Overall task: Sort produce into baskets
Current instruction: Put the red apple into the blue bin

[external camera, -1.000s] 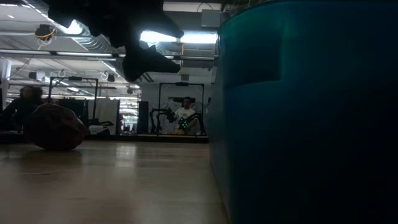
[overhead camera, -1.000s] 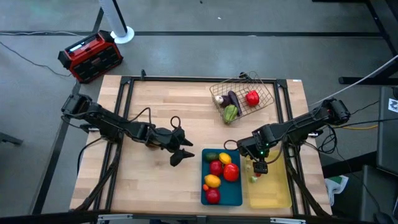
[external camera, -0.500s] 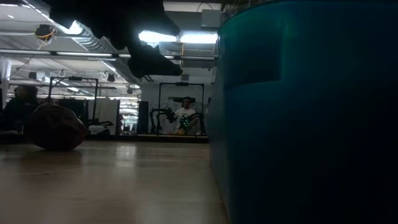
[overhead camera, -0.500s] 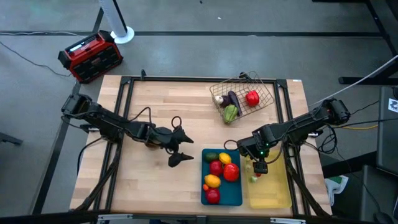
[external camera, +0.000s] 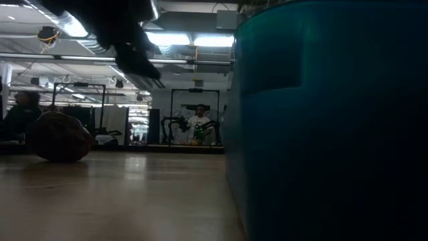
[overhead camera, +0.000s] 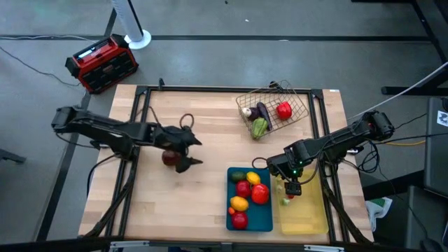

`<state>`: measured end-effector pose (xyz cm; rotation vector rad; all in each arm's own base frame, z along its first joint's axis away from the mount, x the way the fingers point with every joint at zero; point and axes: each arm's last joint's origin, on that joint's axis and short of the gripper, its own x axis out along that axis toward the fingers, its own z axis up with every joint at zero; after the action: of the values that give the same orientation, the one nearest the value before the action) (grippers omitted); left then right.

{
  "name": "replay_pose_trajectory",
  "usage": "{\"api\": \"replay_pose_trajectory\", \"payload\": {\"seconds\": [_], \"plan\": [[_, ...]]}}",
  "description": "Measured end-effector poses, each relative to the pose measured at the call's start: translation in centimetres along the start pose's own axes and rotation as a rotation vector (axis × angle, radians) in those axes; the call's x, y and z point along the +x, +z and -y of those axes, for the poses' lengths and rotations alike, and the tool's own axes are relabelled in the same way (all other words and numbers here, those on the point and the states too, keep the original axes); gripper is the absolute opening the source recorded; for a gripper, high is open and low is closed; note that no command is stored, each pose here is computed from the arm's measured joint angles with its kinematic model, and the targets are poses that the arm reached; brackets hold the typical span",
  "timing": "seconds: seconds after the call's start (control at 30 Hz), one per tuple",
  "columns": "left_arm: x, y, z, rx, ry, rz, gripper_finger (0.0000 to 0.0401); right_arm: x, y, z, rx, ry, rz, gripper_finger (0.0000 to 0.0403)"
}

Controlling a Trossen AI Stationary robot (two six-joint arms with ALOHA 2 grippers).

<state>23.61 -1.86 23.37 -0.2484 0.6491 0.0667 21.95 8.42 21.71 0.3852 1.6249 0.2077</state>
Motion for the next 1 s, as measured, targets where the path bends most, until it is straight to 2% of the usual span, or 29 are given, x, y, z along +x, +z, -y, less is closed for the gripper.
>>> {"api": "replay_pose_trajectory", "payload": {"seconds": [0.27, 0.5, 0.7, 0.8, 0.9, 1.0], "plan": [[-4.7, -1.9, -1.3, -0.051, 0.084, -0.158, 0.0399, 0.0, 0.0, 0.0, -0.002, 0.001, 0.004, 0.0285], [-6.2, -3.7, -1.9, -0.180, 0.165, -0.316, 0.0397, 0.0, 0.1, 0.0, -0.003, -0.010, 0.014, 0.0285], [-6.2, -3.8, -1.9, -0.415, 0.207, -0.303, 0.0396, 0.0, 0.1, 0.0, -0.003, -0.020, 0.020, 0.0285], [-6.2, -3.8, -1.9, -0.492, 0.218, -0.295, 0.0396, 0.0, 0.1, 0.0, -0.003, -0.020, 0.020, 0.0285], [-6.2, -3.8, -1.9, -0.511, 0.215, -0.297, 0.0396, 0.0, 0.1, 0.0, -0.003, -0.020, 0.021, 0.0285], [-6.2, -3.8, -1.9, -0.464, 0.203, -0.308, 0.0396, 0.0, 0.1, 0.0, -0.004, -0.020, 0.021, 0.0285]]}}
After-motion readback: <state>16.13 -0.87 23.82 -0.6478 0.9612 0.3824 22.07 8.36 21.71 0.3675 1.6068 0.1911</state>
